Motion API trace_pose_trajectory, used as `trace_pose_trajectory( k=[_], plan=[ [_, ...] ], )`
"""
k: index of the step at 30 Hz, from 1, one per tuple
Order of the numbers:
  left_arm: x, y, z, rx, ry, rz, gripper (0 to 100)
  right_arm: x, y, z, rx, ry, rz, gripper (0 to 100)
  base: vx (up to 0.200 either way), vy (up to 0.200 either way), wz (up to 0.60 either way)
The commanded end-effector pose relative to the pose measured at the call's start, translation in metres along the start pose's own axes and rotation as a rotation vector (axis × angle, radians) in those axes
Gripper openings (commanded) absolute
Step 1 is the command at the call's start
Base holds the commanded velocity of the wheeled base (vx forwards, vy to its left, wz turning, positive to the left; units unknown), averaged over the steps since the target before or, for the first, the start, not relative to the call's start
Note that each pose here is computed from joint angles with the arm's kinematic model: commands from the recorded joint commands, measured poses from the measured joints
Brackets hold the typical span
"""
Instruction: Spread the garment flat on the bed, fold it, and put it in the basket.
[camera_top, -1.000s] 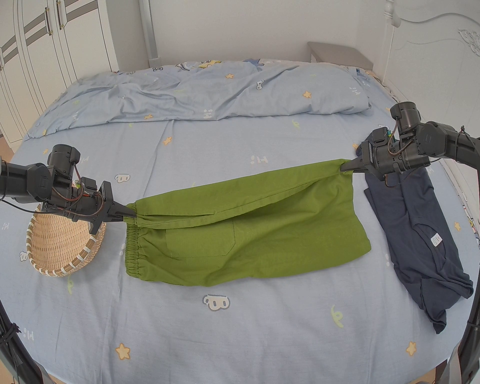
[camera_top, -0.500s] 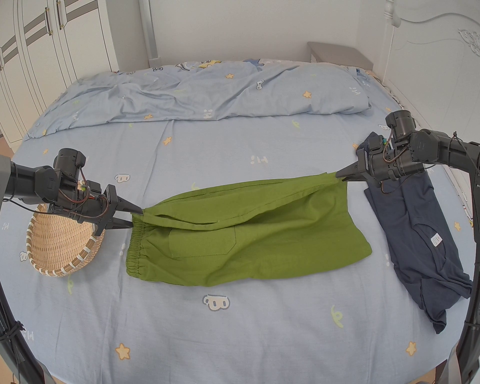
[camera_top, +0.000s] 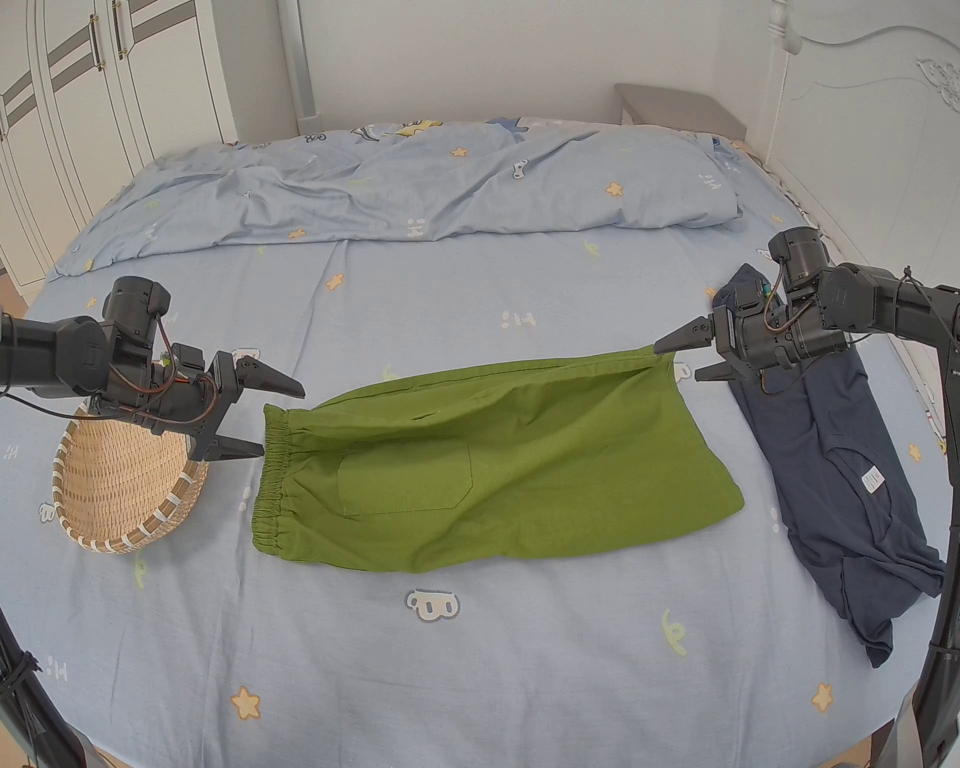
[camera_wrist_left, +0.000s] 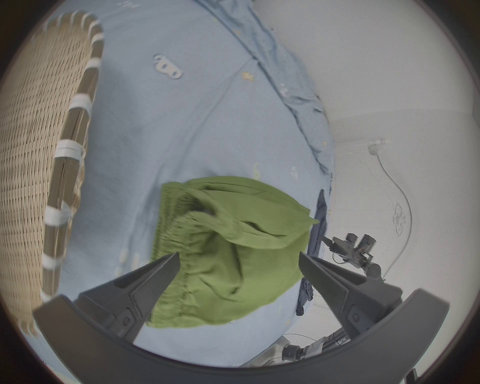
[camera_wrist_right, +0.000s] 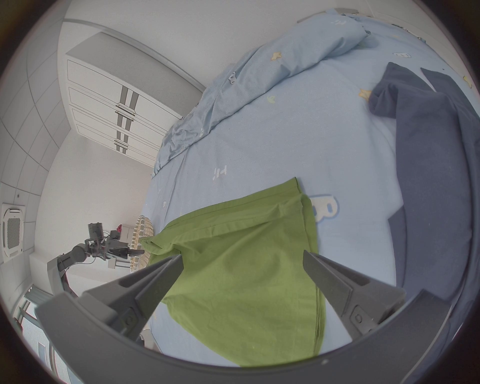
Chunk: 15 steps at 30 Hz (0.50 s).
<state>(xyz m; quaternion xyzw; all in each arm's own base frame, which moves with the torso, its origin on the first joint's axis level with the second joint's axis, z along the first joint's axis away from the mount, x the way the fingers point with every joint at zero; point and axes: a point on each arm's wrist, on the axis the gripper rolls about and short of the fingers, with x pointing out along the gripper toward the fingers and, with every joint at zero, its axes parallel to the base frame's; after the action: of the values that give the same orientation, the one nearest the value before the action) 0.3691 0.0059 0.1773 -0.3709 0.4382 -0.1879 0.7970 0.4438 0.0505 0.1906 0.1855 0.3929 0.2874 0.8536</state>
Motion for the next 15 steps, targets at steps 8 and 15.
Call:
trace_pose_trajectory(
  k=[8,15],
  plan=[
    [-0.004,-0.066,-0.039,0.102,0.049,-0.09,100,-0.038,0.026,-0.026,0.01,-0.025,0.018,100,0.0,0.0,0.0],
    [0.045,-0.035,-0.027,0.058,0.099,-0.056,100,-0.07,0.04,-0.037,0.037,-0.043,0.093,100,0.0,0.0,0.0]
  ],
)
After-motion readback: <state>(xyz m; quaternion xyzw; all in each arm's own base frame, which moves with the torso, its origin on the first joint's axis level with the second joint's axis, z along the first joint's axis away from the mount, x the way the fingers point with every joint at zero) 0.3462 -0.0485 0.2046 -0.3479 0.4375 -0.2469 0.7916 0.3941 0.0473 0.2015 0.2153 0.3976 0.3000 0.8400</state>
